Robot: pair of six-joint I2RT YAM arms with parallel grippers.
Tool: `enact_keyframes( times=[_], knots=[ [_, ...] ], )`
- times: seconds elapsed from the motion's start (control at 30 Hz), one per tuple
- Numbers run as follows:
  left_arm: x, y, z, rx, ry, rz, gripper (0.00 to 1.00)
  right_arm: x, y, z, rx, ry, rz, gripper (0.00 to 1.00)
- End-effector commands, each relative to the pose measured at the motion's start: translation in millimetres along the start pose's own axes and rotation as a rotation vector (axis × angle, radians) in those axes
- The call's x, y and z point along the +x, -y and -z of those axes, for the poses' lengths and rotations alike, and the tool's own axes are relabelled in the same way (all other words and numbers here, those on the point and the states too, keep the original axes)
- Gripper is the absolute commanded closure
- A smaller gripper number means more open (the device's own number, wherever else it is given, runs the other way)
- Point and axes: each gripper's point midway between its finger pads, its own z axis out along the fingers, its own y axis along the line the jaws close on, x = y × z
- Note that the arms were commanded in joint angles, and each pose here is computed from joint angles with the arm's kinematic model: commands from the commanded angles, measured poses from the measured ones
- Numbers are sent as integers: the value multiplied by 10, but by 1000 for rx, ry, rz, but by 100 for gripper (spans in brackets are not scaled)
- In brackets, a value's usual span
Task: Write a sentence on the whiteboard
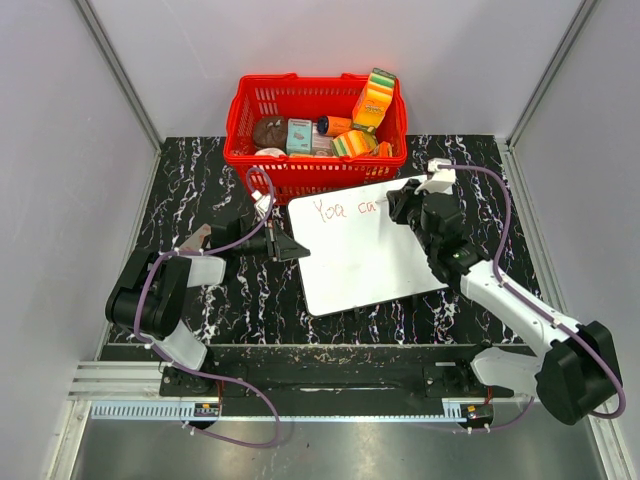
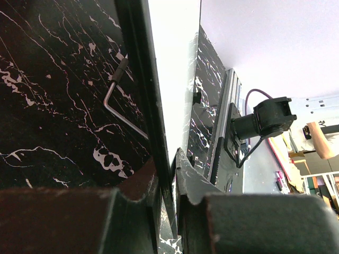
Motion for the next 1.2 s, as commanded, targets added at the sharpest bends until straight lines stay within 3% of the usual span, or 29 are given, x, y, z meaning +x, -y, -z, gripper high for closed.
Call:
enact_keyframes(
  times=[0.0,0.4,1.17],
  knots=[
    [-61,16,-65,23,6,-133,100,13,29,54,-6,1,-12,100],
    [-57,15,-64,23,6,-133,100,173,83,118,-4,-34,-24,100],
    [-62,17,-64,22,8,-134,100,-201,-17,-40,12,56,-30,100]
  ],
)
